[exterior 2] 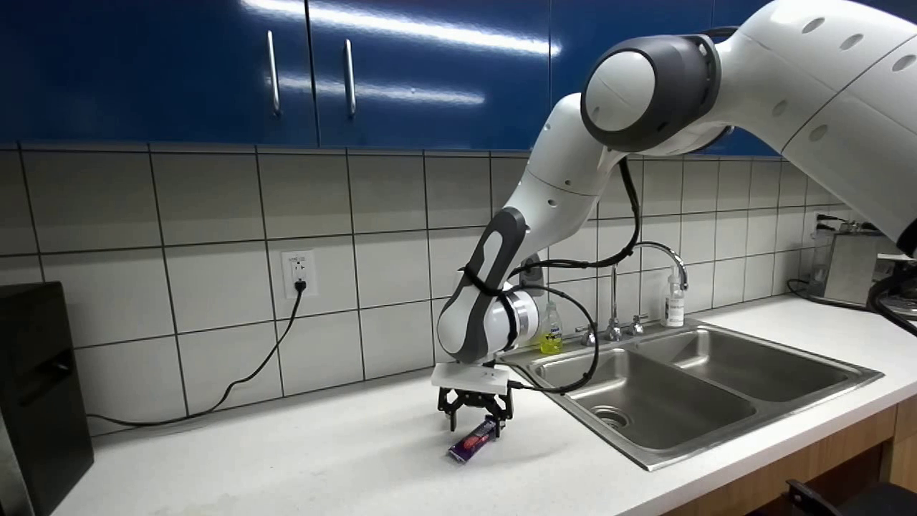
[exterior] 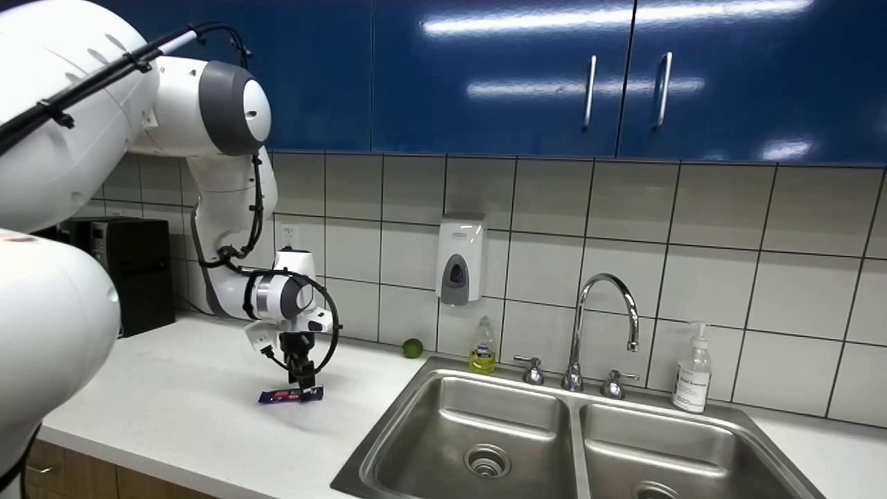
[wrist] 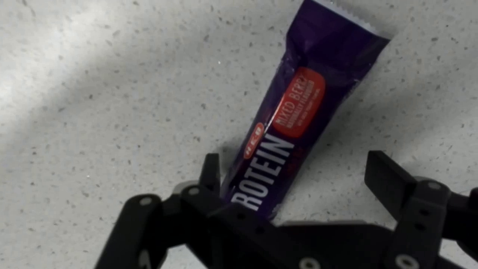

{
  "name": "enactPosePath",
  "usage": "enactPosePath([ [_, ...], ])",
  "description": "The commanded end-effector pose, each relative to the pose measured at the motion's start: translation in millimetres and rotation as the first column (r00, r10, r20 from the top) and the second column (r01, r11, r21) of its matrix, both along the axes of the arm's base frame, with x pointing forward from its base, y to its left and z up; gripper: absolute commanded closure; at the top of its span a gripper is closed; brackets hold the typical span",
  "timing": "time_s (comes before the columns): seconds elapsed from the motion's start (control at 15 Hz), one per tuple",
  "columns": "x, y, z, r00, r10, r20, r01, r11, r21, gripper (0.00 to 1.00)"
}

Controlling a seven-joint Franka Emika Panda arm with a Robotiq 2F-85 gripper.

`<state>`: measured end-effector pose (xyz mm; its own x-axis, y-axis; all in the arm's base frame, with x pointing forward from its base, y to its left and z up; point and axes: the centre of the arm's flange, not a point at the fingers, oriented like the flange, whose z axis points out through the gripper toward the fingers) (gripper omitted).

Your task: Put the snickers bar in the sink on the left

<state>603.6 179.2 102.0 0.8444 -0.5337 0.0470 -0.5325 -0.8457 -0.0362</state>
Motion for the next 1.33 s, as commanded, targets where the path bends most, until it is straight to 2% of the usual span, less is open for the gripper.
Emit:
enactPosePath([
  [0.0, 4, 7, 2, 1.000, -0.026, -0.005, 0.026, 1.000, 0.006, 0.00],
  [0.07, 3, 7, 2, 1.000, -0.024, -0.005, 0.024, 1.000, 0.006, 0.04],
  [0.13, 3, 7, 2, 1.000, -0.022, -0.005, 0.022, 1.000, 0.005, 0.28],
  [0.27, 3, 7, 3, 1.000, -0.021, -0.005, 0.021, 1.000, 0.005, 0.30],
  [0.73, 1, 6, 5, 1.000, -0.020, -0.002, 0.020, 1.000, 0.003, 0.84],
  [1.27, -3, 2, 25, 1.000, -0.013, 0.019, 0.013, 1.000, 0.000, 0.86],
])
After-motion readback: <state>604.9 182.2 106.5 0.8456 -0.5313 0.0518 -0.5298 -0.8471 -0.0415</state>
